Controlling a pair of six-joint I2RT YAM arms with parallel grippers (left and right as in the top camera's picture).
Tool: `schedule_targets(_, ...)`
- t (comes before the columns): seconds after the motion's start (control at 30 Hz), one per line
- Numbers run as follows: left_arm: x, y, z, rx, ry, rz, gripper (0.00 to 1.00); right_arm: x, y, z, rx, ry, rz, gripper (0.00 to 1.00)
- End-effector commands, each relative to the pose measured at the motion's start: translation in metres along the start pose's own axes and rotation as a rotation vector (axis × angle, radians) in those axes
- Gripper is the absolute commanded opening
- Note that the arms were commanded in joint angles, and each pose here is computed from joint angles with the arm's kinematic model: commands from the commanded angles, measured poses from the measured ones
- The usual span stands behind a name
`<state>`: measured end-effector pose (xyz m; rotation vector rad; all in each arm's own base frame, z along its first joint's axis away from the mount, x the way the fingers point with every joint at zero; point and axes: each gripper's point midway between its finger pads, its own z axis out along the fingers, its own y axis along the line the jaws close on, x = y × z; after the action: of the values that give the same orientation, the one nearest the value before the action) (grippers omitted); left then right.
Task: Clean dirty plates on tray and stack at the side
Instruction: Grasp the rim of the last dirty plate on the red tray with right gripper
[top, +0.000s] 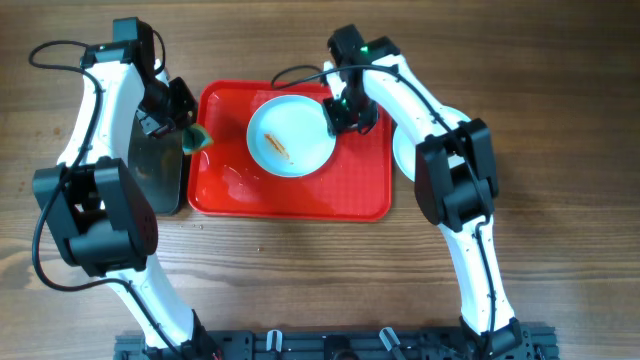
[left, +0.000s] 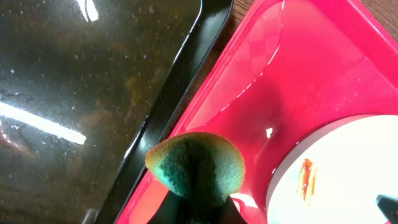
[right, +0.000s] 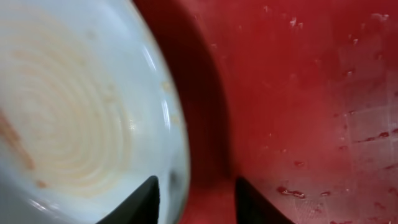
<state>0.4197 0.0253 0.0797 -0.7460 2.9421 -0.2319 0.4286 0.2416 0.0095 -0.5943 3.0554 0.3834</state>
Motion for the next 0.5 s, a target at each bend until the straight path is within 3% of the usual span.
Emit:
schedule_targets(0.0,-0.008,-0.006,-0.016,0.013,-0.054,0.001,0.04,-0.013,0.028,-0.009,-0.109,-0.04,-0.01,0.31)
schedule_targets(0.07,-0.008,-0.006,-0.016,0.013,-0.054,0.001,0.04,-0.009,0.033,0.003,-0.108,-0.014,0.05,0.24)
schedule_targets(0.13,-0.008,-0.006,-0.016,0.013,-0.054,0.001,0.04,-0.002,0.041,0.019,-0.101,0.027,0.15,0.06)
schedule_targets(0.17,-0.008,-0.005,-0.016,0.013,-0.054,0.001,0.04,0.002,0.042,0.026,-0.077,0.048,0.229,0.04)
schedule_targets(0.3,-0.006,-0.005,-0.016,0.01,-0.048,0.001,0.04,0.016,0.037,0.039,0.065,0.07,0.429,0.04)
schedule_targets(0.47,-0.006,-0.005,-0.016,0.011,-0.047,0.001,0.04,0.026,0.067,0.04,-0.031,0.131,0.466,0.04)
